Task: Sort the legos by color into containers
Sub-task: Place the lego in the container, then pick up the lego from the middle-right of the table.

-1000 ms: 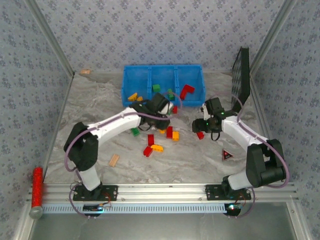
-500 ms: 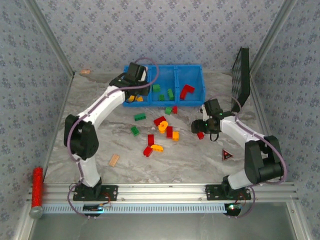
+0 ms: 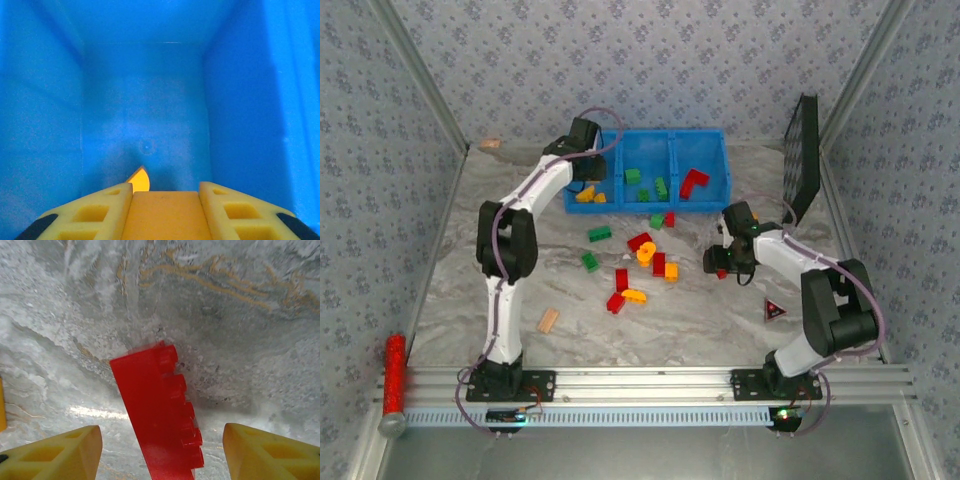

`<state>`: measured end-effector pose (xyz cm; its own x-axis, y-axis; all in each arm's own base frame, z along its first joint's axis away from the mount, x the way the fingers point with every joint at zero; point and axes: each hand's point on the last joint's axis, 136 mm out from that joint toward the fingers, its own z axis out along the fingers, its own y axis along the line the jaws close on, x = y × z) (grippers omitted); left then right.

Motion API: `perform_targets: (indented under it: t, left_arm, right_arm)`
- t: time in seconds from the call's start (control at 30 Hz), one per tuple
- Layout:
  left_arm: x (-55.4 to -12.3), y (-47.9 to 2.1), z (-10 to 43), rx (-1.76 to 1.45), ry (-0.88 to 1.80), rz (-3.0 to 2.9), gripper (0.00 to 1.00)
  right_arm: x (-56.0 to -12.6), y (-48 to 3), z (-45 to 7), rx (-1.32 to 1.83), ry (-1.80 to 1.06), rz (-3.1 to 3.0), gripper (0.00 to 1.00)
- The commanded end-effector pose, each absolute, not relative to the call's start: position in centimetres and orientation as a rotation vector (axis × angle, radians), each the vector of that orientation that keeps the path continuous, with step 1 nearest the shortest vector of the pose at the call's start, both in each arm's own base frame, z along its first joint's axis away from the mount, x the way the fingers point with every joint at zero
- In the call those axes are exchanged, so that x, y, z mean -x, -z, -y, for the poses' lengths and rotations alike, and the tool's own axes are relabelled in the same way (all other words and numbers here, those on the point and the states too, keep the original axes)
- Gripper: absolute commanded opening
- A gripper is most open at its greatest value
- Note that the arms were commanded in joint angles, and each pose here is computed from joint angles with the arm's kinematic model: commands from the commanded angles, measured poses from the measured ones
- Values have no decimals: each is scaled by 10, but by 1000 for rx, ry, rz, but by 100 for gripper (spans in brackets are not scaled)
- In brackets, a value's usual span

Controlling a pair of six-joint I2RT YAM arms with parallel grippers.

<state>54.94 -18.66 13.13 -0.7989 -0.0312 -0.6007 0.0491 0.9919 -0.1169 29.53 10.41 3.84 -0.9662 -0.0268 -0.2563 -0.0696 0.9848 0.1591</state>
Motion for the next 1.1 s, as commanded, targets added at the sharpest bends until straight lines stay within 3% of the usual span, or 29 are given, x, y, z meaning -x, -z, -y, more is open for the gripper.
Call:
perform_targets:
  t: [0.0,0.3,0.6,0.83,1.07]
  left_arm:
    - [-547,-126,195,3,198,-2524,25]
    - [-540,-103,193,26,176,-2586,38]
    - [-536,-118,194,-1,190,-2586,52]
    - [-516,-183,196,-58,267,-2507,55]
    - [-449,-221,177,-97,281,-2482,58]
  right_arm:
    - [-292,-37,-108,43,-251,-2915,66]
    - [-295,-27,-113,50,-263,-2950,53]
    - [-299,-27,-116,71,-255,-2963,27]
    - [-314,-68,-118,93,-243,-2899,22]
    - [-363,-129,-120,97,-186,-2748,22]
